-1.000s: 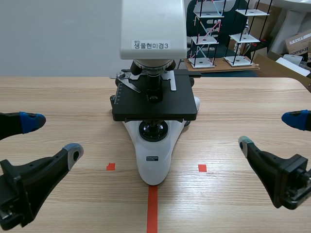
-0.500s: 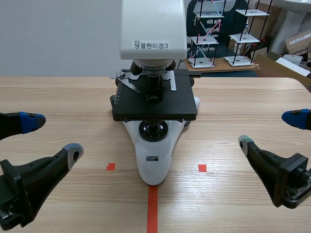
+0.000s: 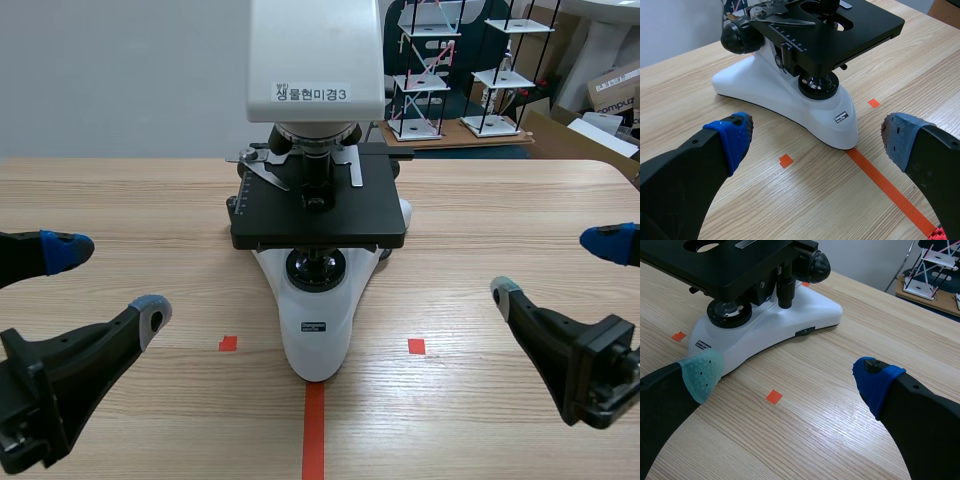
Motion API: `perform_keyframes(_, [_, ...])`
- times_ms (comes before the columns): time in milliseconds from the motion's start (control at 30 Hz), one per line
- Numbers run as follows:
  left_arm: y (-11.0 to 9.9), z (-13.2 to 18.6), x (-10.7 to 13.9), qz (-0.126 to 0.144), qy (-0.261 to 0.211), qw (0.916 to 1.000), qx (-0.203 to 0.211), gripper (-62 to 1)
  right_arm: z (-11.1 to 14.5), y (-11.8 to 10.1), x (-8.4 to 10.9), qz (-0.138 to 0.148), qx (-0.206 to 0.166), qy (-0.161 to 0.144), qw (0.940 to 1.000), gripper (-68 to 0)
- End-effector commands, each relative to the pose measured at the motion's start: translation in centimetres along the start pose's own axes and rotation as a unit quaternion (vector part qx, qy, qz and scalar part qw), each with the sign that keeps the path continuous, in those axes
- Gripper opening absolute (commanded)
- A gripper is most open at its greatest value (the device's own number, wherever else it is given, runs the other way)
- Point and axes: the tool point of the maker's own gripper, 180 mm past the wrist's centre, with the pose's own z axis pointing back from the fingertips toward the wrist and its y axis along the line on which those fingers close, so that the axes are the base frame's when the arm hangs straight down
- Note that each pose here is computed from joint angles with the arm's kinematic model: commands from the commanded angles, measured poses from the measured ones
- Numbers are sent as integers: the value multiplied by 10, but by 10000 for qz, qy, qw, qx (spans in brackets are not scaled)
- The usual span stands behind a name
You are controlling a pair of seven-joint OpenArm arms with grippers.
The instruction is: Point at the coarse focus knob
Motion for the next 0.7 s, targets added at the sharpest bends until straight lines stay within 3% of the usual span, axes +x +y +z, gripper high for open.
perform_keyframes(0, [0, 1, 3, 41, -70, 10000, 11, -69, -2, -1, 11, 37, 12, -195, 9998, -113])
perform_keyframes(267, [0, 1, 3, 41, -70, 10000, 11, -69, -2, -1, 11, 37, 12, -210, 9998, -114])
perform_keyframes(333, [0, 1, 3, 41, -70, 10000, 11, -69, -2, -1, 11, 38, 10, -210, 9998, -149])
perform_keyframes(400, [0, 1, 3, 41, -70, 10000, 11, -69, -2, -2, 11, 42, -13, -210, 9998, -227])
perform_keyframes(667, [0, 1, 3, 41, -72, 10000, 11, -69, -3, -3, 10, 256, -16, -144, 9996, -642])
